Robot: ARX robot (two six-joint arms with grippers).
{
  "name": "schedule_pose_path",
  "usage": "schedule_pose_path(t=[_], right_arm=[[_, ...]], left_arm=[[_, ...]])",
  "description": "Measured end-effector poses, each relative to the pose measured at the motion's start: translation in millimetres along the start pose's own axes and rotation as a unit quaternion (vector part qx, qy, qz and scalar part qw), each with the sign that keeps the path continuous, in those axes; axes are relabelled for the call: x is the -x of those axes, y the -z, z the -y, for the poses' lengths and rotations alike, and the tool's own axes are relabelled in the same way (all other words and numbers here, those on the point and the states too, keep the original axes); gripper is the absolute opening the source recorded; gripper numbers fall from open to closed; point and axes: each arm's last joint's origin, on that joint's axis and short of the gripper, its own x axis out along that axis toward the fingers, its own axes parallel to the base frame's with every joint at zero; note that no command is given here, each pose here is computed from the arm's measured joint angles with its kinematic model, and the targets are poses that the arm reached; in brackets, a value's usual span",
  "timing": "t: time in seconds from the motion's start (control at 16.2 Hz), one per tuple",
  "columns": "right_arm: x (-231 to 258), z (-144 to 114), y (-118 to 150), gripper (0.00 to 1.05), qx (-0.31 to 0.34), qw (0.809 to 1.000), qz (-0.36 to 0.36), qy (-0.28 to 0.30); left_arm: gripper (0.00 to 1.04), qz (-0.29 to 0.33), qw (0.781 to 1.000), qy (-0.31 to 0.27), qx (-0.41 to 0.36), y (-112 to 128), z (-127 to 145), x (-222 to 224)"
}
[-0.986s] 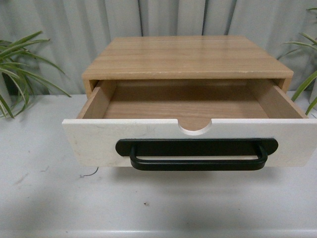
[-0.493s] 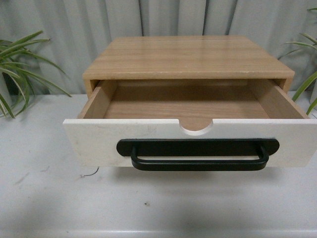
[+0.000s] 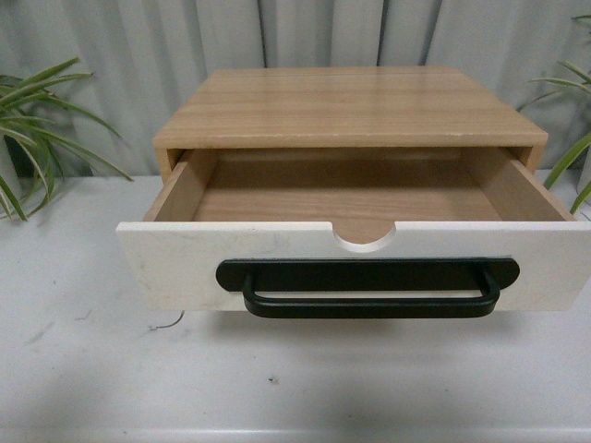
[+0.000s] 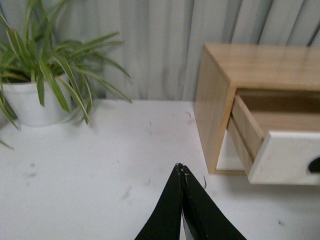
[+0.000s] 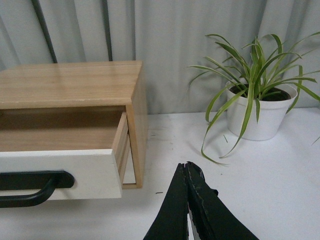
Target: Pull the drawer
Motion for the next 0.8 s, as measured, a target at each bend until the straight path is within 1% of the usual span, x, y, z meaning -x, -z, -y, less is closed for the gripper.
schedule_pose_path(t=[0.06, 0.12, 0.25, 0.31, 0.37, 0.49, 0.74, 0.8], right_arm=[[1.0, 0.0, -0.2, 0.02, 0.0, 1.0, 0.002, 0.0], [1.7, 0.0, 0.0, 0.02, 0.0, 1.0, 0.001, 0.0], [3.8, 0.0, 1.2, 0.02, 0.0, 1.0, -0.005, 0.0], [11.1, 0.0, 6.6, 0.02, 0.0, 1.0, -0.026, 0.0], [13.7, 0.0, 0.3, 0.02, 0.0, 1.0, 0.008, -0.001], [13.4, 0.0, 3.8, 0.02, 0.0, 1.0, -0.008, 0.0], [13.6, 0.0, 2.9, 0.02, 0.0, 1.0, -0.003, 0.0], [13.6, 0.0, 3.0, 0.12, 0.0, 1.0, -0.003, 0.0]], left_arm=[[0.02, 0.023, 1.0, -0.001, 0.0, -3.0, 0.0, 4.4], [0.02, 0.028, 1.0, -0.001, 0.0, -5.7, 0.0, 4.9], [0.02, 0.02, 1.0, -0.001, 0.0, -2.5, 0.0, 4.4], [0.02, 0.024, 1.0, -0.001, 0.0, -3.3, 0.0, 4.4], [0.02, 0.021, 1.0, -0.001, 0.0, -2.7, 0.0, 4.4], [0.02, 0.022, 1.0, -0.001, 0.0, -2.9, 0.0, 4.4], [0.02, 0.022, 1.0, -0.001, 0.0, -3.0, 0.0, 4.4], [0.08, 0.022, 1.0, -0.001, 0.0, -3.0, 0.0, 4.4]])
